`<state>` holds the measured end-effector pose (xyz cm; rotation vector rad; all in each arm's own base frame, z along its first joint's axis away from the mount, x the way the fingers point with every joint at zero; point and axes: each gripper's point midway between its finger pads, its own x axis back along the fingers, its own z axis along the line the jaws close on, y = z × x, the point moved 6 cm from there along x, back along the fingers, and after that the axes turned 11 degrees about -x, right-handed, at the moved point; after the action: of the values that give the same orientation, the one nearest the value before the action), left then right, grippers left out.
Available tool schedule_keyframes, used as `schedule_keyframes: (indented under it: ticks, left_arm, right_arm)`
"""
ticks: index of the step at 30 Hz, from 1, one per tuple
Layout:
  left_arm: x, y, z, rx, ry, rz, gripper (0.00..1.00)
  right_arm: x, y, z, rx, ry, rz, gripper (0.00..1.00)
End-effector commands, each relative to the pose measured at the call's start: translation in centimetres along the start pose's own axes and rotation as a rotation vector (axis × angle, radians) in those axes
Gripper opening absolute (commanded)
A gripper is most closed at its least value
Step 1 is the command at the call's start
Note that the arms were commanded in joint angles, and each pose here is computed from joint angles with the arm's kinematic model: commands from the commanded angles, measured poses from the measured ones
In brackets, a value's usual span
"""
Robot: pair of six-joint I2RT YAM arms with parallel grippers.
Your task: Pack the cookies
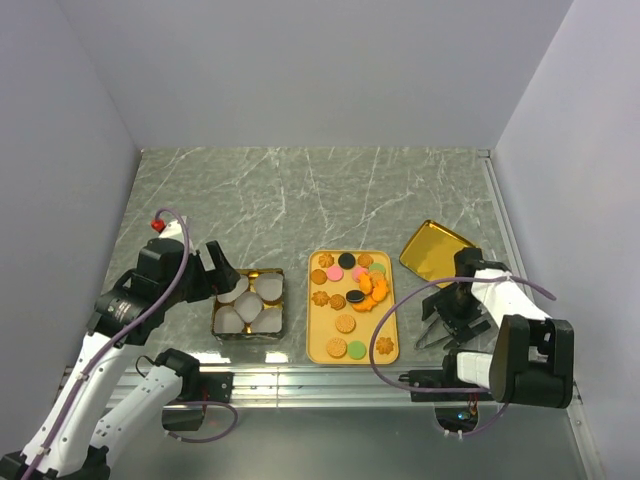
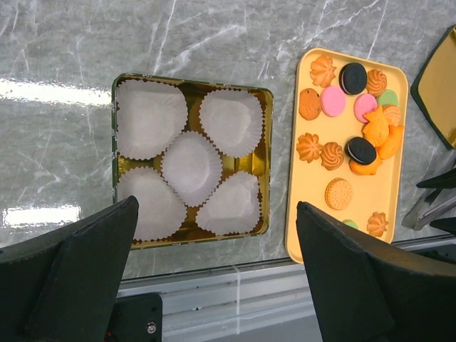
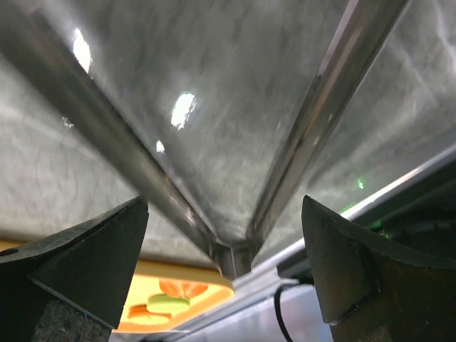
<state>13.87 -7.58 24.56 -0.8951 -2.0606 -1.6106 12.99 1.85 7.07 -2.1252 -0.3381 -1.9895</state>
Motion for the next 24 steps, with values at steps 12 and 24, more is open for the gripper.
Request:
schedule_keyframes:
  ticks: [12,24]
  left_arm:
    - [-0.4,0.2,-0.4,-0.025,-0.032,0.005,0.99]
    - [-0.5,0.2,-0.4,-0.017,-0.03,0.001,0.99]
  right_arm:
    - [-1.0,3.2,-0.3,-0.14,0.088,-0.044,0.74]
    - [-0.1,3.3,-0.3,-0.114,0.111,-0.025,0.46]
